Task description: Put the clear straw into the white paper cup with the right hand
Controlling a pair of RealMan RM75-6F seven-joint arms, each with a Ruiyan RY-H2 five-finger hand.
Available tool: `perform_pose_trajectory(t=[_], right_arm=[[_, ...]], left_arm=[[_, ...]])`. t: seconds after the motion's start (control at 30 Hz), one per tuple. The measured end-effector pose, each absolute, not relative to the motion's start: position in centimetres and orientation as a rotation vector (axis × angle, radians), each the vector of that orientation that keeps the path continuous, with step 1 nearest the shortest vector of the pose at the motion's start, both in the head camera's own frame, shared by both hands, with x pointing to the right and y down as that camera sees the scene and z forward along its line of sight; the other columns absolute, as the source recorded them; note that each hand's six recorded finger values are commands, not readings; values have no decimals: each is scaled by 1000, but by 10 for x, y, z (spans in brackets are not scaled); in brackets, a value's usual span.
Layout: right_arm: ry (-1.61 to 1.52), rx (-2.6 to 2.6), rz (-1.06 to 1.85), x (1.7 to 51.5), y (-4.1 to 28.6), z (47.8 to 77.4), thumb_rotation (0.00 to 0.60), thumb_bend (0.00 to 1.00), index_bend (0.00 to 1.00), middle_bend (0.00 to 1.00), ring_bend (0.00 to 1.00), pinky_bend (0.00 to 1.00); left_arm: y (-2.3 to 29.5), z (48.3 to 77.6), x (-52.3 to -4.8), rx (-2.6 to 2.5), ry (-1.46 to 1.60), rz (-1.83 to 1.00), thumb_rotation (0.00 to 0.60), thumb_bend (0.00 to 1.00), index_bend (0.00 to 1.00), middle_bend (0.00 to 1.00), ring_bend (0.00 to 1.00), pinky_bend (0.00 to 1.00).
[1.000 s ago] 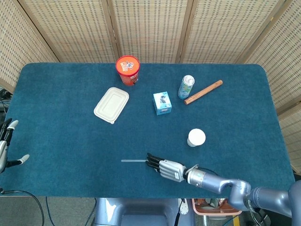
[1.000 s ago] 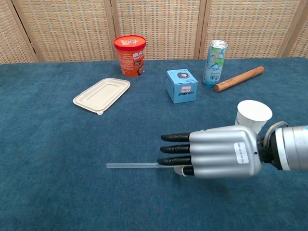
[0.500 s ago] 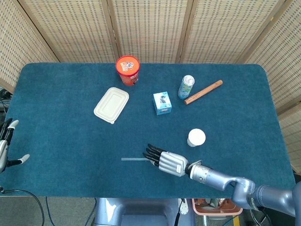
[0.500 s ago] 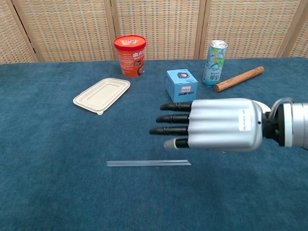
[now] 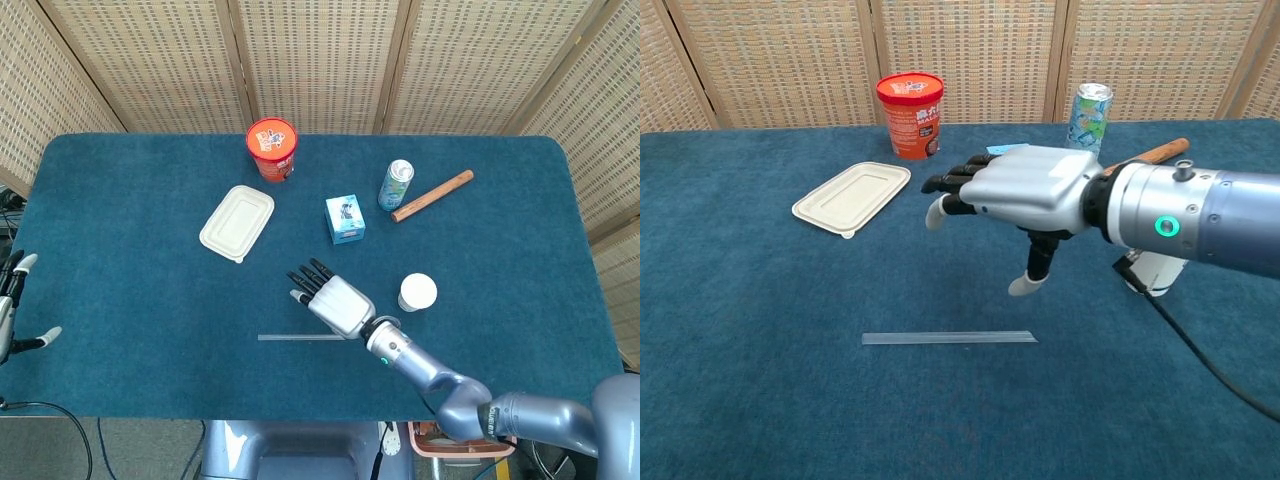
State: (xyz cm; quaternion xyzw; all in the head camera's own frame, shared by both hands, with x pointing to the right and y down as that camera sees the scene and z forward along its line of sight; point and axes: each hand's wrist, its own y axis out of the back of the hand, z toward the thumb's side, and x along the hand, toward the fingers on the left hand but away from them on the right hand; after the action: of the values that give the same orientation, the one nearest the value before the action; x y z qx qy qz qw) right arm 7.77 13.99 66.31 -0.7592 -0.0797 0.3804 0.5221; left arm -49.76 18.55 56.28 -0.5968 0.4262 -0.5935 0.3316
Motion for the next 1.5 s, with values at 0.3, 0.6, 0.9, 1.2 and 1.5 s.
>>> perform_pose_trajectory(t=[0.3, 0.6, 0.9, 1.2, 1.5], right_arm=[[-248, -2075, 1017, 31, 159, 680, 600, 145, 424, 0, 0, 0], [-288, -2137, 1056, 0, 164, 696, 600, 282, 506, 0, 0, 0], [-310, -2141, 1068, -4, 164, 705, 600, 367, 546, 0, 0, 0], [-312, -2148, 1105, -3, 168, 711, 600, 396, 546, 0, 0, 0], [-279, -2135, 1120, -6, 179, 720, 600, 395, 546, 0, 0, 0]], left_arm=[[183, 561, -501, -1574, 1129, -1545, 600, 64, 0, 0, 0, 0], [182, 560, -503, -1580, 1143, -1548, 600, 65, 0, 0, 0, 0], [181, 562, -505, -1585, 1141, -1562, 600, 64, 0, 0, 0, 0], [181, 562, -506, -1586, 1145, -1565, 600, 64, 0, 0, 0, 0], [181, 561, -506, -1589, 1148, -1564, 600, 63, 0, 0, 0, 0]])
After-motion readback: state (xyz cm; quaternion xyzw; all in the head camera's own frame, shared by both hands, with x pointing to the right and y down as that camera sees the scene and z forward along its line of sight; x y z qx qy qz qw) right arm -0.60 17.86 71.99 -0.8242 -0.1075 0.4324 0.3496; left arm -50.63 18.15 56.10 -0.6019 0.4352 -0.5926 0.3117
